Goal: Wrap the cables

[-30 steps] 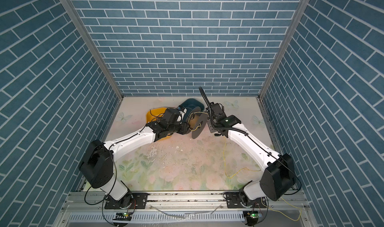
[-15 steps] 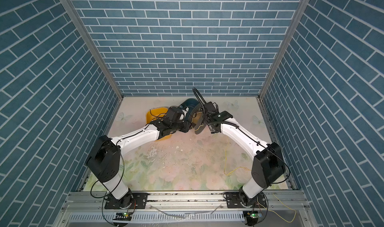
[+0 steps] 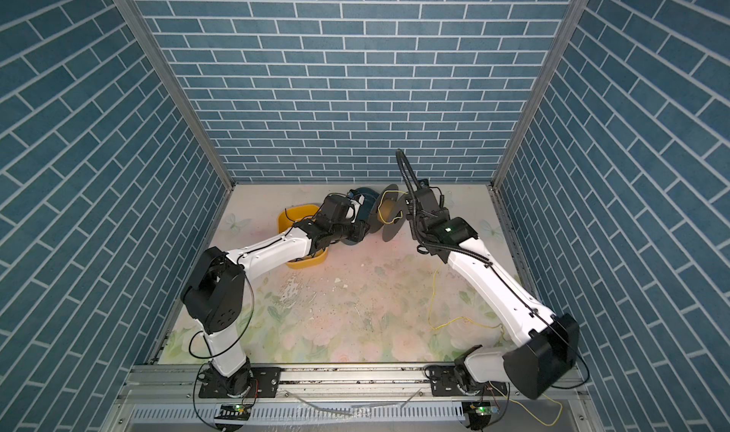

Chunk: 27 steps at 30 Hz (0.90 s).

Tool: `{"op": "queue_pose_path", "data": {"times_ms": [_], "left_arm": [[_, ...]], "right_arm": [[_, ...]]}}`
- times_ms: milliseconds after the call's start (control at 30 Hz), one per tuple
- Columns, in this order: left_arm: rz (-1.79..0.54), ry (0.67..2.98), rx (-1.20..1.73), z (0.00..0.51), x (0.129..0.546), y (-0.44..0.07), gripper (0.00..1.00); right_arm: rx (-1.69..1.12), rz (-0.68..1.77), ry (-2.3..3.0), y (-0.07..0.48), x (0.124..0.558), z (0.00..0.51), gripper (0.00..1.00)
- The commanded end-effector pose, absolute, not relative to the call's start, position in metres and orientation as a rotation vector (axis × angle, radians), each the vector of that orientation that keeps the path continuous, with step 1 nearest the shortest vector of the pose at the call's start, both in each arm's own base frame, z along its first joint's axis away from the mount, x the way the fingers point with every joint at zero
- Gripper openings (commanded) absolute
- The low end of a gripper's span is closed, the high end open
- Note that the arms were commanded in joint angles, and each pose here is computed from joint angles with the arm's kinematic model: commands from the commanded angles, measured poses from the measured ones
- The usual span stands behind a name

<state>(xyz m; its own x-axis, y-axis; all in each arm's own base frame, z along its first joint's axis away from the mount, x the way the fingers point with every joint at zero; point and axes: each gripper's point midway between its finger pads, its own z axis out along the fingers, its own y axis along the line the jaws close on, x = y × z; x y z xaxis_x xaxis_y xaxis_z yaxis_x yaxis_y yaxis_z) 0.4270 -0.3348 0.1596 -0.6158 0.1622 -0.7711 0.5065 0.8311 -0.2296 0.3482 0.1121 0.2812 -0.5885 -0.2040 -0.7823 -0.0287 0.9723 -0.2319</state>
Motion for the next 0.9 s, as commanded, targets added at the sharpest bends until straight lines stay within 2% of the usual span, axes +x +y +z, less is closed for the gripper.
{"op": "queue_pose_path", "data": {"times_ms": [0,200,233,367,467,633,867], "left_arm": [[-0.579,2.134,0.549,0.167,0.451,-0.356,0.48],[-0.562,2.068,0.579,0.155,0.499,-0.390,0.50],[-0.568,2.067,0.582,0.150,0.508,-0.397,0.46],[-0.609,2.046,0.572,0.147,0.532,-0.421,0.14],[-0.589,2.003,0.561,0.156,0.539,-0.428,0.01],[-0.554,1.935,0.583,0.181,0.536,-0.434,0.00],[-0.375,1.951,0.643,0.212,0.498,-0.423,0.00]], "right_arm": [[-0.023,-0.213,2.167,0.092,0.343,0.281,0.00],[0.025,-0.154,2.163,0.080,0.336,0.282,0.00],[0.028,-0.147,2.162,0.079,0.335,0.282,0.00],[0.036,-0.154,2.159,0.073,0.332,0.283,0.00],[0.032,-0.157,2.154,0.071,0.331,0.284,0.00],[0.038,-0.157,2.153,0.068,0.332,0.282,0.00],[0.045,-0.165,2.158,0.063,0.328,0.282,0.00]]}}
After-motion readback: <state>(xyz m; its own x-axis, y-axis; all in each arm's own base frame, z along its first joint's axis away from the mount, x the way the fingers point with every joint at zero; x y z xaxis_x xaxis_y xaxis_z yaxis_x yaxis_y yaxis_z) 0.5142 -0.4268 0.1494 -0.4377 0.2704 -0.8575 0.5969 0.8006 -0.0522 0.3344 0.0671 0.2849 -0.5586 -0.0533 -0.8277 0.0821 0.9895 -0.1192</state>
